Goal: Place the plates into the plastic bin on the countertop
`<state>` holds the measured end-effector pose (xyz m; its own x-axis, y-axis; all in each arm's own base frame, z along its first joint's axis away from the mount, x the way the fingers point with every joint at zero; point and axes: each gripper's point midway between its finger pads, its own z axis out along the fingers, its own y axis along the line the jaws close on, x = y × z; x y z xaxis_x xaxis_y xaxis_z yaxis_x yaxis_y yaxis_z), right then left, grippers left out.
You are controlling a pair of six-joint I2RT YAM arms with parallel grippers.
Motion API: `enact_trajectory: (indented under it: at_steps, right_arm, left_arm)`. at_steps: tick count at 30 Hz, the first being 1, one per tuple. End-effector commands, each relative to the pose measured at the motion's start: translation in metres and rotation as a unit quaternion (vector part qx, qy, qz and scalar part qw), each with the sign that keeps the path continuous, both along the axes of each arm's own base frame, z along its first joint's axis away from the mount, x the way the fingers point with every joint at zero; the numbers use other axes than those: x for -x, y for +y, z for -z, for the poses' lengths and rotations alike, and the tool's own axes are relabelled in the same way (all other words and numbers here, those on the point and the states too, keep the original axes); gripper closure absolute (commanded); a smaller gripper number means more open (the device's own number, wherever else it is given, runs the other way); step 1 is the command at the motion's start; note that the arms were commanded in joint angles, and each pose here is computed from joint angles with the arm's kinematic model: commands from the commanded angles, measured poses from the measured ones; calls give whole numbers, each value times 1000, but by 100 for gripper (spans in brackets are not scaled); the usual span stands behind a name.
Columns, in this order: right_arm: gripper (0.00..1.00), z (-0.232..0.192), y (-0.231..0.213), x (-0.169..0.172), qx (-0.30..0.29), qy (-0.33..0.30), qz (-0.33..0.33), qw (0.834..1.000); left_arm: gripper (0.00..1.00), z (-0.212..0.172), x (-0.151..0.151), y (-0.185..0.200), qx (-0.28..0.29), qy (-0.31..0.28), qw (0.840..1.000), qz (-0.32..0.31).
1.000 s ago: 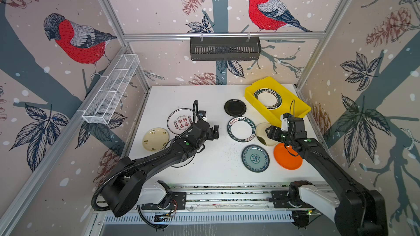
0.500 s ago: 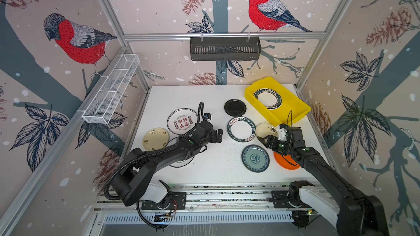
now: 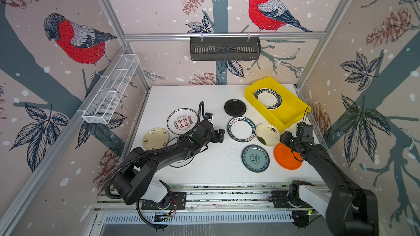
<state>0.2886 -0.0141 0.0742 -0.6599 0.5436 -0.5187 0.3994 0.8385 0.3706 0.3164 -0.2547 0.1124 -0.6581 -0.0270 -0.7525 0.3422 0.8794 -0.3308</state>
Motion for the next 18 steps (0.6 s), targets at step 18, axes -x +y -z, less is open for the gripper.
enact_trajectory:
  at_steps: [18]
  right_arm:
    - [57,6,5,-27,-41,-26,-59,997]
  left_arm:
    - [2,-18,-3,-2,17,-33,999,3]
